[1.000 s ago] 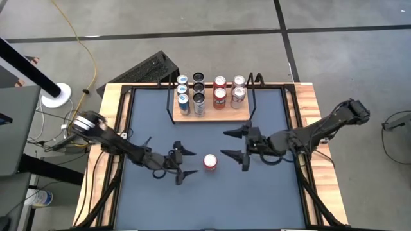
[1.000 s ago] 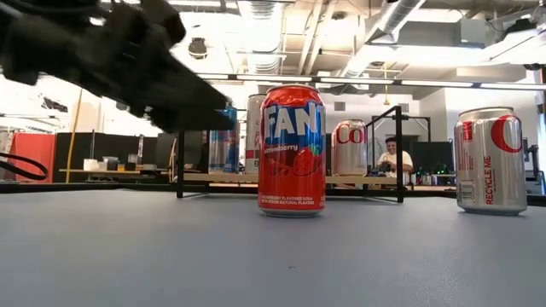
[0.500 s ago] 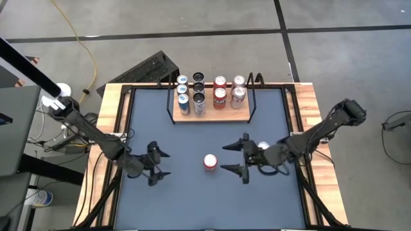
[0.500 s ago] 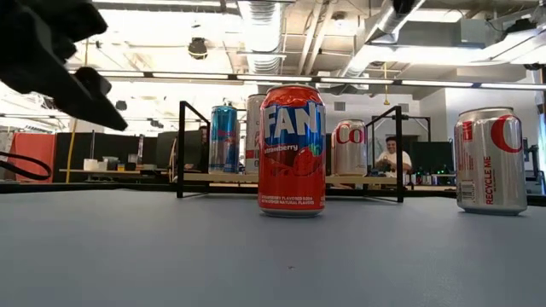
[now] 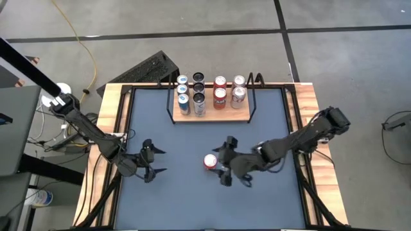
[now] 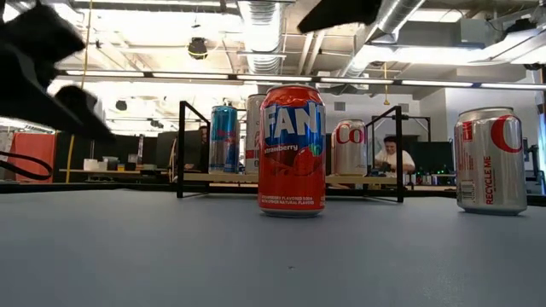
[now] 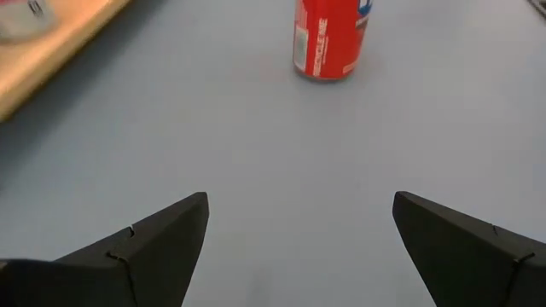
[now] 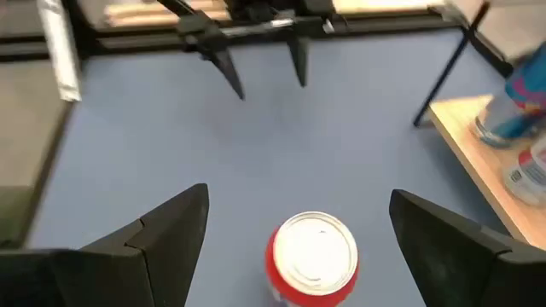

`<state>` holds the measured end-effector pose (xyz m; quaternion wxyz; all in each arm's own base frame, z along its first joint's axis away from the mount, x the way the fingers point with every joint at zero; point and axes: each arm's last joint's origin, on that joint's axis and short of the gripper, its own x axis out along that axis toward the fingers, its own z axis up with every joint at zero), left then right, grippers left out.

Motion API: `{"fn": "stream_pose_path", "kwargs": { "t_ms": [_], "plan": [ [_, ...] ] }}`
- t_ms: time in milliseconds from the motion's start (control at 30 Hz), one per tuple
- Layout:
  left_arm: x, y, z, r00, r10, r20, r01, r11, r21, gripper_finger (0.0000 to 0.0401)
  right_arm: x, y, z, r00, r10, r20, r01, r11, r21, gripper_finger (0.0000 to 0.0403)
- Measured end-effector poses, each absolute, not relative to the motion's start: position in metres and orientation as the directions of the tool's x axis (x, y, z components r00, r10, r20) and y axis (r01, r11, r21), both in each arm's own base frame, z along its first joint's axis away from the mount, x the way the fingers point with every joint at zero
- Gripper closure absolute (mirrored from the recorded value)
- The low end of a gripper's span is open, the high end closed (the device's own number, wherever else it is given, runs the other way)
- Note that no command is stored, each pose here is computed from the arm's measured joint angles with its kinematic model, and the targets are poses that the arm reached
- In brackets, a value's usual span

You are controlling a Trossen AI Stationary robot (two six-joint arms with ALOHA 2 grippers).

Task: Place canned beverage on shelf
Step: Put the orange soda can on the shelf aligned with the other orange soda cans

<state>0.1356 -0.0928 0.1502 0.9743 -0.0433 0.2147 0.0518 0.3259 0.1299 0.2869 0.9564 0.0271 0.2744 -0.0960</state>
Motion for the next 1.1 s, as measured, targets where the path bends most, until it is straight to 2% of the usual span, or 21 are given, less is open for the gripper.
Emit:
{"fn": "stream_pose_path", "kwargs": {
  "t_ms": [300,433,700,1100],
  "plan": [
    [0.119,-0.08,0.12,0.948,-0.011,-0.318,-0.053,0.98,-0.192,0.004,0.359,0.118,0.267,0.698,-0.184,-0.692,0.244,0.97,-0.012,0.0051],
    [0.118,-0.079,0.118,0.943,0.0,-0.334,-0.059,0.984,-0.167,0.004,0.363,0.108,0.26,0.661,-0.186,-0.727,0.286,0.958,0.015,0.0051],
    [0.118,-0.079,0.118,0.942,-0.003,-0.334,-0.047,0.989,-0.141,0.004,0.362,0.109,0.259,0.669,-0.187,-0.719,0.29,0.957,0.021,0.0051],
    [0.117,-0.078,0.117,0.939,-0.002,-0.344,-0.049,0.989,-0.14,0.004,0.378,0.112,0.207,0.587,-0.185,-0.788,0.292,0.956,-0.007,0.0051]
  ]
}}
